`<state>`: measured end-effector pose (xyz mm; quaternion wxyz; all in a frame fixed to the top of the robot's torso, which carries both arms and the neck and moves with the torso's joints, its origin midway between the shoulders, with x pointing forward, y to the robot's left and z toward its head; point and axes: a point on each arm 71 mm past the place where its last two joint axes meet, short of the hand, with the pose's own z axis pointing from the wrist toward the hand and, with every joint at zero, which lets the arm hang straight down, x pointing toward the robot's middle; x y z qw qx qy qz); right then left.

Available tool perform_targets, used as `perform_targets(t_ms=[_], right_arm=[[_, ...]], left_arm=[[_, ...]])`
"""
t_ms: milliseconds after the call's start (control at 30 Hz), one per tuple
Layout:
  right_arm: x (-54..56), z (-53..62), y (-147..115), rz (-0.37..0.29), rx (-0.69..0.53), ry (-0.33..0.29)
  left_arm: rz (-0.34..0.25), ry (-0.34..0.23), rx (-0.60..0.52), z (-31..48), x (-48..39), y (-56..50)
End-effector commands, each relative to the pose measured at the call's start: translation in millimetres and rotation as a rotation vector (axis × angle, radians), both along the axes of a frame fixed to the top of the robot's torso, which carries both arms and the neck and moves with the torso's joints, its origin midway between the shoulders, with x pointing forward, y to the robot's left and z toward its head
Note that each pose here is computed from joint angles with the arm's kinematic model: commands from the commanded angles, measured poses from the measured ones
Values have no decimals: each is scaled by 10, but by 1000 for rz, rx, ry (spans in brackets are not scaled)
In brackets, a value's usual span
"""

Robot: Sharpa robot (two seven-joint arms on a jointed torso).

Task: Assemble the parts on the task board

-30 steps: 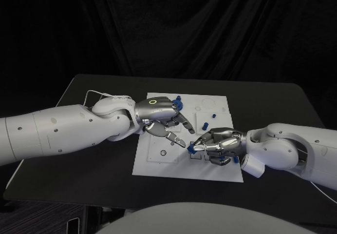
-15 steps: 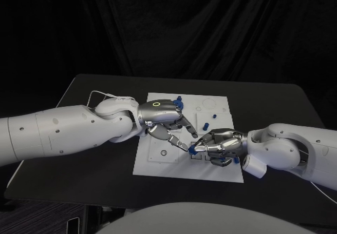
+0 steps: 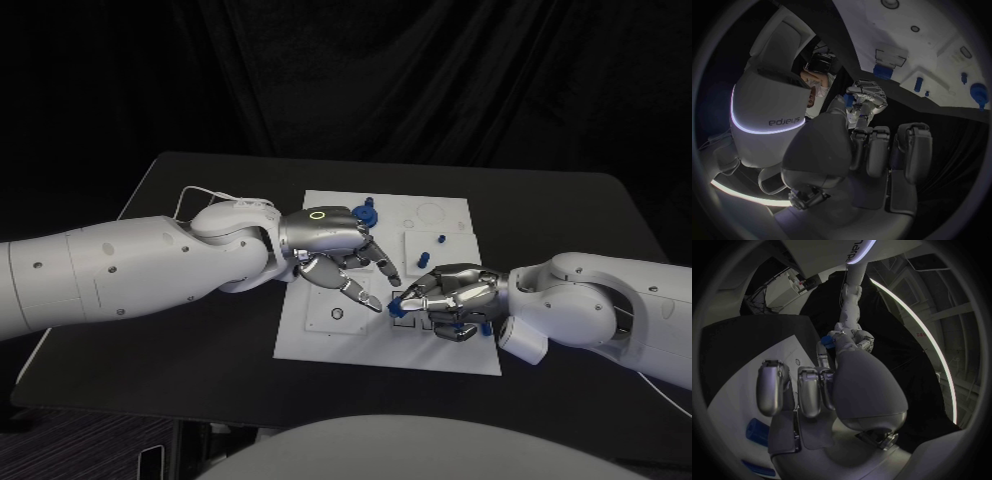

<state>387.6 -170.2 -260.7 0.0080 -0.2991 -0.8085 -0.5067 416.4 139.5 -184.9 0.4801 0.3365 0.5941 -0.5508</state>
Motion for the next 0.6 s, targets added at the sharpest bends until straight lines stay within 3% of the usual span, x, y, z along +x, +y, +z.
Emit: perform_targets(t_ms=[33, 600], right_arm=[[-17, -12, 10, 15, -8, 17], [-11, -16, 34, 23, -8, 18]], left_arm=[[-16, 14, -5, -6, -7, -23], [-19, 38, 13, -60, -2, -109]])
